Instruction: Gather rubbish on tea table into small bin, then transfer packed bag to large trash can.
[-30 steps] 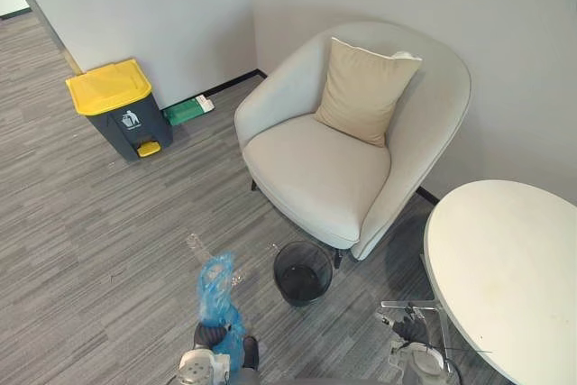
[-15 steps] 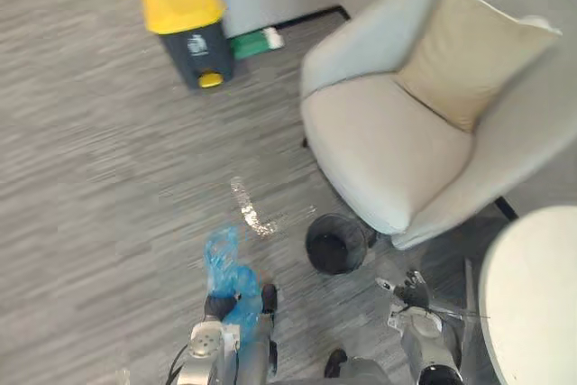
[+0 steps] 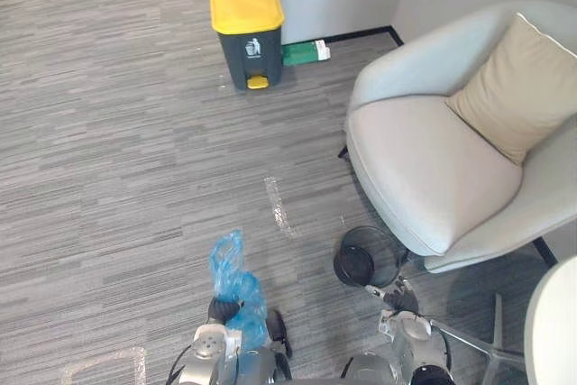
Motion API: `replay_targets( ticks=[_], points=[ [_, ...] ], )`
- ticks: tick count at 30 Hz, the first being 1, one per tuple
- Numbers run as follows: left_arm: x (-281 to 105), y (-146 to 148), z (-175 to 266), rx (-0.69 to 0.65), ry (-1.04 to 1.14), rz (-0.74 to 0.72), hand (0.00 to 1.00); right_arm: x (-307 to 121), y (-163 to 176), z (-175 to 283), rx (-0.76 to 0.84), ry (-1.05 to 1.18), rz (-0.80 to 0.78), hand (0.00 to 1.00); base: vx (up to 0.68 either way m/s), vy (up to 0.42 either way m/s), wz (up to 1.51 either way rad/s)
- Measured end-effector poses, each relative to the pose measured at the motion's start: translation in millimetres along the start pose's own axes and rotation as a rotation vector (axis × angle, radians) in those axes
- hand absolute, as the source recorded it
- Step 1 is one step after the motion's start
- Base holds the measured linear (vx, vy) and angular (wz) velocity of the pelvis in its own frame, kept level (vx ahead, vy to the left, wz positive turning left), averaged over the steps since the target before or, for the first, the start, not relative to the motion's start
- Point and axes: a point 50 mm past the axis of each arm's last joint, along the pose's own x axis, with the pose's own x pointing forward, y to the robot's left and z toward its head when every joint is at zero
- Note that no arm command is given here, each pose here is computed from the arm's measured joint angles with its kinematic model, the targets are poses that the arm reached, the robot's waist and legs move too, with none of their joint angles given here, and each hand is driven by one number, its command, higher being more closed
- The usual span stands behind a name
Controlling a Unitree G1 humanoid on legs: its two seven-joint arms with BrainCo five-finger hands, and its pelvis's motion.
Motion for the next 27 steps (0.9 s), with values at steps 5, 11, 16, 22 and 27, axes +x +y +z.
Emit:
replay_targets(
  ticks=[5, 11, 16, 22, 27],
  points=[
    [5, -2, 6, 0.003, -0.008, -0.003, 1.00, -6, -5, -17, -0.019, 0.042, -0.003, 0.00, 0.13, -0.009, 0.52],
    [-4, -7, -5, -0.013, 0.014, -0.018, 1.00, -16, -15, -36, -0.007, 0.089, -0.019, 0.00, 0.28, -0.158, 0.63],
    [-9, -15, 4, -0.083, -0.033, -0.031, 1.00, -14, -2, -12, -0.001, -0.018, 0.031, 0.00, 0.32, -0.132, -0.32],
    [-1, -23, 23, -0.098, -0.085, -0.052, 1.00, -8, -8, -9, 0.018, -0.002, -0.009, 0.00, 0.36, 0.103, -0.29],
    [3, -13, 20, -0.064, -0.073, -0.034, 1.00, -12, 3, -27, -0.007, 0.076, 0.022, 0.00, 0.35, 0.244, -0.16]
  ],
)
